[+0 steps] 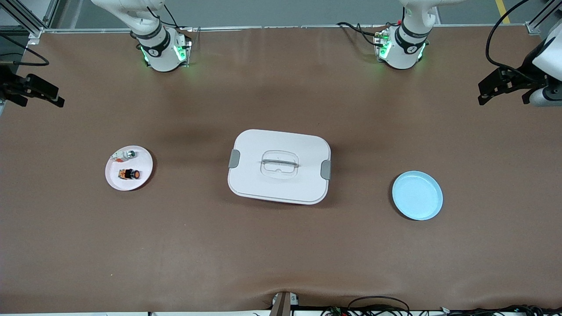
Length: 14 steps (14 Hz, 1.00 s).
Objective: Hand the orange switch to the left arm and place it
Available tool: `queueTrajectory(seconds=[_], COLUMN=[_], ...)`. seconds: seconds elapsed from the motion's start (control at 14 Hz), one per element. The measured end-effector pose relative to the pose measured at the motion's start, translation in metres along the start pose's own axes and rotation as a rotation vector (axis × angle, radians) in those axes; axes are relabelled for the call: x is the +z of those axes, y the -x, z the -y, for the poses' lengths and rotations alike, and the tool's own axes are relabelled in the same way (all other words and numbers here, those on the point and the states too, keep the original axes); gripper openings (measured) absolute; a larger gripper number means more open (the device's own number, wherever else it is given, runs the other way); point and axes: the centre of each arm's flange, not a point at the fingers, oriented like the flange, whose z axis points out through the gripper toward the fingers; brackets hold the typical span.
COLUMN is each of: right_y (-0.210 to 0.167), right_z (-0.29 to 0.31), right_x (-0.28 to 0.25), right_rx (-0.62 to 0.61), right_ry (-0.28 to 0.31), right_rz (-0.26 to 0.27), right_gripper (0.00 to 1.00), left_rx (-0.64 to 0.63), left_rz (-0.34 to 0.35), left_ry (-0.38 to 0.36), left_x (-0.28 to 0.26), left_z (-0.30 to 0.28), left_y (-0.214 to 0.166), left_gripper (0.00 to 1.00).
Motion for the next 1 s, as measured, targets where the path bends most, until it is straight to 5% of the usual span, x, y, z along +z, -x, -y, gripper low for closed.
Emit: queueTrajectory(seconds=[0.57, 1.0], right_y=[-0.023, -0.058], right_z=[-0.005, -0.021], right_x=[0.02, 0.092], right_rx=[0.008, 0.031], right_ry=[-0.001, -0.008], right_rz=[0.028, 0.162], right_gripper=[1.0, 1.0], left_rx=[-0.004, -0.011], left_rz=[0.002, 0.012], left_ry=[0.0, 0.001], left_x=[0.001, 0.007], left_z=[0.002, 0.007], left_y=[-0.001, -0.004], left_gripper=[1.0, 1.0])
